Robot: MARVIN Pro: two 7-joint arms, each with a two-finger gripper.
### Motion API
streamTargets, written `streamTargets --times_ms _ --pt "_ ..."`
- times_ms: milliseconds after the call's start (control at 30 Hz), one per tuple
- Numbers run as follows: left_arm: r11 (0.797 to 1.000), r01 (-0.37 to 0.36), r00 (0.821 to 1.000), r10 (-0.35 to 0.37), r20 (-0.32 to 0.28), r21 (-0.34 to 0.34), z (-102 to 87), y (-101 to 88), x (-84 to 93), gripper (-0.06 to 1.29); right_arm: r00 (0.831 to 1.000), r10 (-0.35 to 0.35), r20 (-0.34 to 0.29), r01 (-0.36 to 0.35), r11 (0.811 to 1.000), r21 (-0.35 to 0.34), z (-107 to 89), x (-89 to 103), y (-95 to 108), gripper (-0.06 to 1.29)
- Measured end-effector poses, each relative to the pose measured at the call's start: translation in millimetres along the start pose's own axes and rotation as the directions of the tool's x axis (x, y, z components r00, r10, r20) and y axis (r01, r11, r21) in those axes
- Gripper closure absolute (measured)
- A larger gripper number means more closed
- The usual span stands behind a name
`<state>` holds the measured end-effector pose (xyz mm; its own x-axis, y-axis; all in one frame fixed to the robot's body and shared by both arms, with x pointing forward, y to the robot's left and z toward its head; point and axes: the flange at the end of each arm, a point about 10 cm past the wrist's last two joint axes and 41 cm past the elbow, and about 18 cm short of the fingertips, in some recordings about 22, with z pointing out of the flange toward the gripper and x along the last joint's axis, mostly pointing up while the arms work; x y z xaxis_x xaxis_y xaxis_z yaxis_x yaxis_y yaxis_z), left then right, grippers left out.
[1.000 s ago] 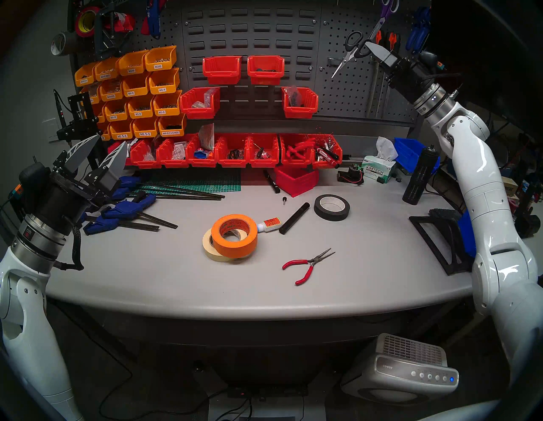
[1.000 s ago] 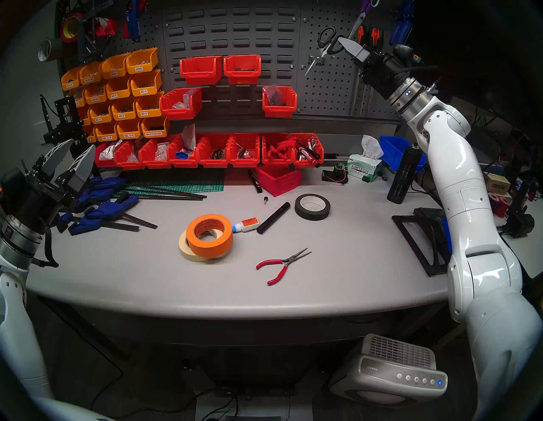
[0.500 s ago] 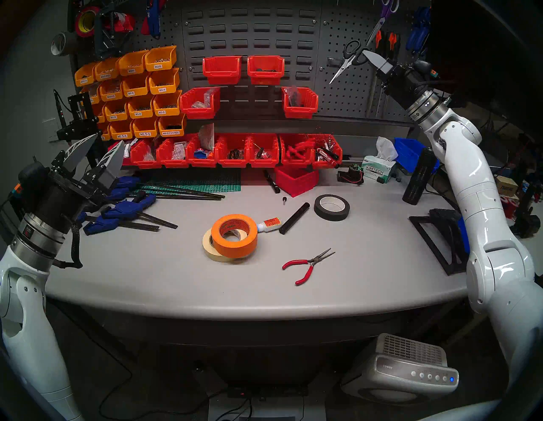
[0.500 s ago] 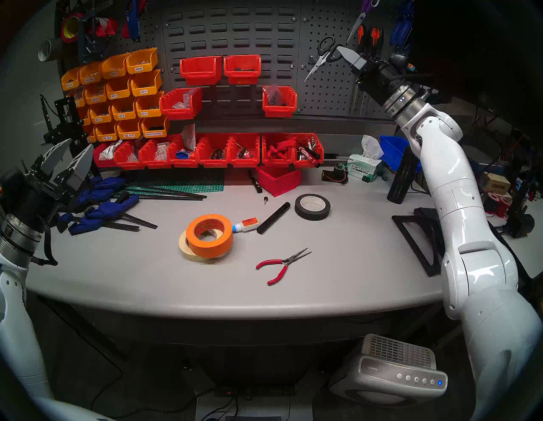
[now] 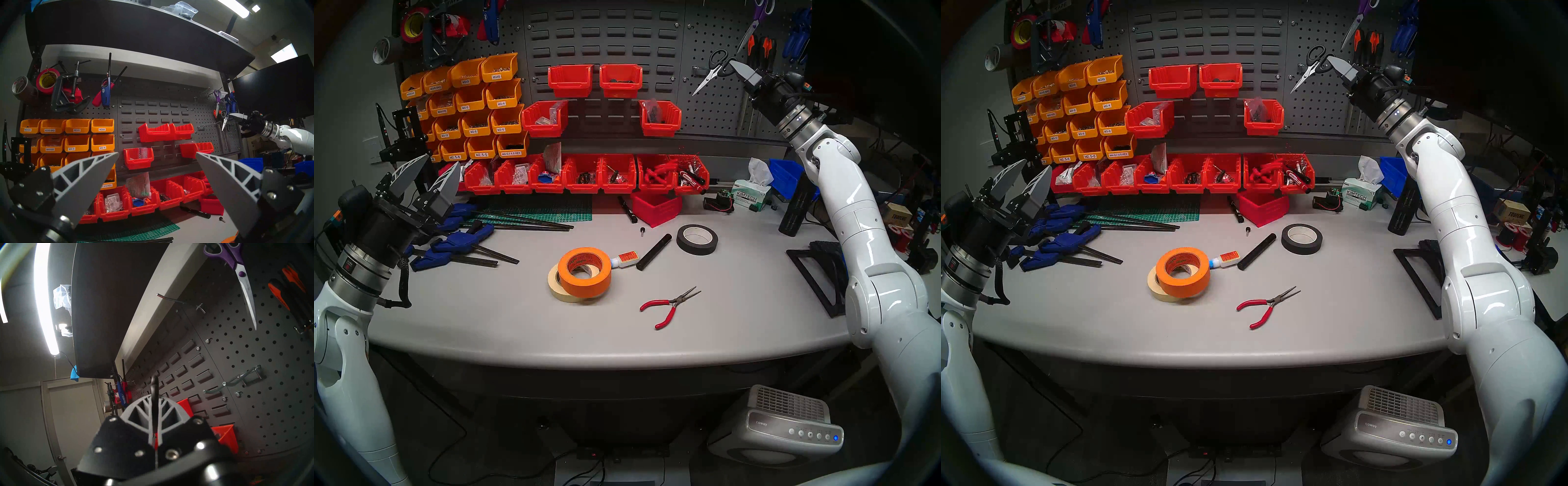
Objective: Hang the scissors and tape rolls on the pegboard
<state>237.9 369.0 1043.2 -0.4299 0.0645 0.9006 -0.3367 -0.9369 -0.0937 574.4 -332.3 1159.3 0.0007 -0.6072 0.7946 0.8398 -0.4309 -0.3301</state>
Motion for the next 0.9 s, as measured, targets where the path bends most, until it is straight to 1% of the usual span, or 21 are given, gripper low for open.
streamTargets --times_ms 300,567,900 --pt "1.0 -0.008 1.0 0.008 -0.001 0.01 3.4 -3.0 0.1 0.0 1.0 0.018 -0.001 -0.018 1.0 -0.008 10.9 -10.5 9.3 1.26" --pt "1.0 -0.013 1.0 0.013 0.003 0.019 4.5 -7.2 -1.2 0.0 1.0 0.011 -0.018 -0.011 1.0 -0.005 15.2 -9.3 12.2 1.26" --pt "1.0 -0.017 1.0 0.017 0.002 0.015 6.8 -8.7 -1.2 0.0 0.999 0.005 -0.032 -0.005 1.0 -0.013 14.2 -6.9 16.8 1.26"
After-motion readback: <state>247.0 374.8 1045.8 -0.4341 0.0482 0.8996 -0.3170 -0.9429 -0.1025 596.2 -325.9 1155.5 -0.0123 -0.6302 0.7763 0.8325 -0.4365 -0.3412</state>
